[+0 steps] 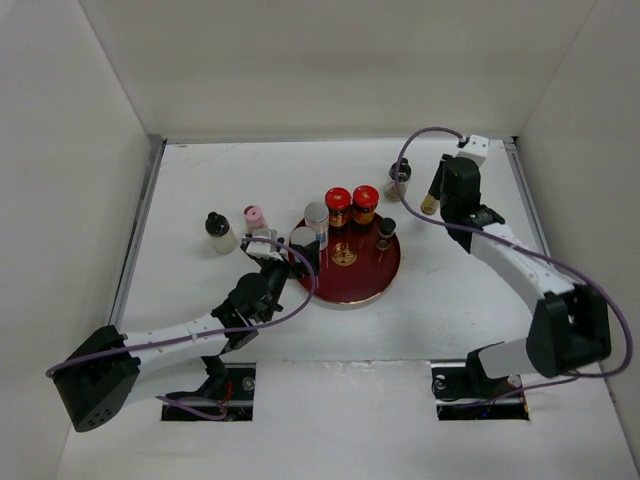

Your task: Organize the condiment bottles

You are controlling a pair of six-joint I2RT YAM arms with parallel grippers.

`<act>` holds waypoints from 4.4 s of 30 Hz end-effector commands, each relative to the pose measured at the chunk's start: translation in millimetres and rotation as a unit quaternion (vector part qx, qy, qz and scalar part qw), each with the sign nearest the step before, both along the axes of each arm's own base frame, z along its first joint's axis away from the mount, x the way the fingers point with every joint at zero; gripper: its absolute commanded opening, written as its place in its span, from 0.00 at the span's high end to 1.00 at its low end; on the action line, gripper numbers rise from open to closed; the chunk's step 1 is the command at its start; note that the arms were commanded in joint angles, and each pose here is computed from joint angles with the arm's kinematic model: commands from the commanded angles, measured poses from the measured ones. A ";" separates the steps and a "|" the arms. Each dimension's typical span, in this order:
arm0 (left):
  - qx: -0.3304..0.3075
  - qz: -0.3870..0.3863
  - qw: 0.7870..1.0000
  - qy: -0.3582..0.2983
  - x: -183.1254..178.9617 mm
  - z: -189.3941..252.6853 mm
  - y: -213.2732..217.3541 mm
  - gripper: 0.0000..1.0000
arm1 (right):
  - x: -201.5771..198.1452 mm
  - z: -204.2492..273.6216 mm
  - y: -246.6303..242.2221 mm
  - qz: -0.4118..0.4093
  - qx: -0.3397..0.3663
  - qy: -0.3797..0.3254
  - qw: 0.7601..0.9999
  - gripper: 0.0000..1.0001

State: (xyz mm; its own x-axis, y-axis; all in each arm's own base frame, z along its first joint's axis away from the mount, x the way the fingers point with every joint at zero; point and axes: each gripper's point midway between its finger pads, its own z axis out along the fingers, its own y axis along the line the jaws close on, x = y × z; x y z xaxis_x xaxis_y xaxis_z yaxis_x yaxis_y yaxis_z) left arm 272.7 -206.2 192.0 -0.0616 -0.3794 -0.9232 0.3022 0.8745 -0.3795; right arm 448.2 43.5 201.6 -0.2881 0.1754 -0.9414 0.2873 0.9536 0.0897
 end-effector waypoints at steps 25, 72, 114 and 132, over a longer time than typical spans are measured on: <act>-0.069 0.056 0.996 -0.024 10.6 44.4 34.6 0.03 | -102.2 65.9 239.4 0.278 0.100 -0.115 0.948 0.71; -0.084 0.063 0.994 -0.020 11.7 23.2 51.1 0.05 | 84.9 -5.6 88.9 0.129 0.047 0.008 0.990 0.14; -0.086 0.069 0.994 -0.020 14.1 24.4 54.9 0.04 | -127.8 120.3 117.7 0.202 0.126 -0.158 0.958 0.48; -0.053 0.145 0.988 0.002 22.7 29.5 77.8 0.05 | -155.0 -11.7 184.9 0.264 0.113 -0.053 0.956 0.48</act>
